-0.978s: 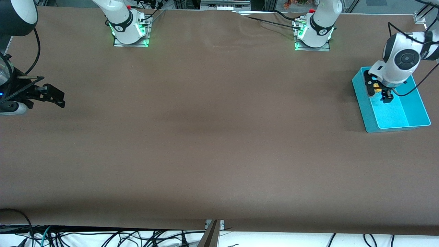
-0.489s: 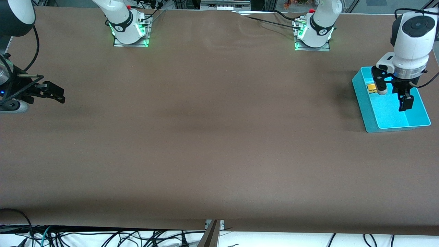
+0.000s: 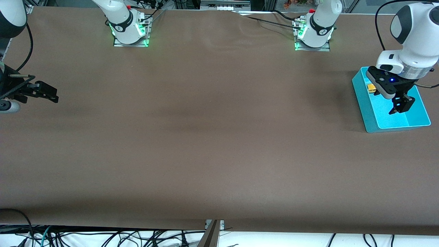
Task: Wind and store yellow beetle car
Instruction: 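Lower the car into the cyan bin and open the left gripper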
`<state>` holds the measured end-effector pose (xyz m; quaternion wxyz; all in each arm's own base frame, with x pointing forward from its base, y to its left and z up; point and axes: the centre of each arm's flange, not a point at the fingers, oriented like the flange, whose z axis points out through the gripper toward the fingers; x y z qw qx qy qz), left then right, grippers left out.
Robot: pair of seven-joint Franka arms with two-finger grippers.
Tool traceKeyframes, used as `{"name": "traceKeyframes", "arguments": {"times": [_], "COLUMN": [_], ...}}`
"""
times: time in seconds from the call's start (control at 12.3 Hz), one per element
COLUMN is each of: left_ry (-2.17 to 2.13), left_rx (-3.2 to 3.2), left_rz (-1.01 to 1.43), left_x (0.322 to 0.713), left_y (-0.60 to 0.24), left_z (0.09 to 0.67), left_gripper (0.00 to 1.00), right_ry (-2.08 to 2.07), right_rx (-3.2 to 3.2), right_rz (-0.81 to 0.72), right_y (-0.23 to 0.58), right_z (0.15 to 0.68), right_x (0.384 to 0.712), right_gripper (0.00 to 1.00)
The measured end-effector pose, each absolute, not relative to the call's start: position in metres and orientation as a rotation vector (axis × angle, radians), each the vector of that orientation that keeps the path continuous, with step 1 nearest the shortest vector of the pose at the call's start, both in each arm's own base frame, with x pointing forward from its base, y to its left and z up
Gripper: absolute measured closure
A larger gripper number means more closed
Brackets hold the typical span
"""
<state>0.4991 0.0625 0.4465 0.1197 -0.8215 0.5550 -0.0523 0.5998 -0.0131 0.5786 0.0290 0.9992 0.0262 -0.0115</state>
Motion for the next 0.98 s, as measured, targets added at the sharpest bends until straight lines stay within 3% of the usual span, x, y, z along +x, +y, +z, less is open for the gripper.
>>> {"name": "traceKeyframes", "arguments": {"times": [0.41, 0.98], "left_ry": [1.112, 0.429], "left_rx": [-2.834, -3.107], "left_rz": [0.005, 0.081], "left_x": [0.516, 0.522], "left_y": [-0.003, -0.034], "left_z": [0.498, 0.559], "left_gripper": [0.00, 0.00], "right_ry": [0.084, 0.085], "right_rx": [3.081, 3.080], "right_rz": [-0.022, -0.022], "right_y": [-0.013, -0.012], "right_z": [0.583, 0.583], "right_x": [0.600, 0.600], "right_gripper": [0.00, 0.00]}}
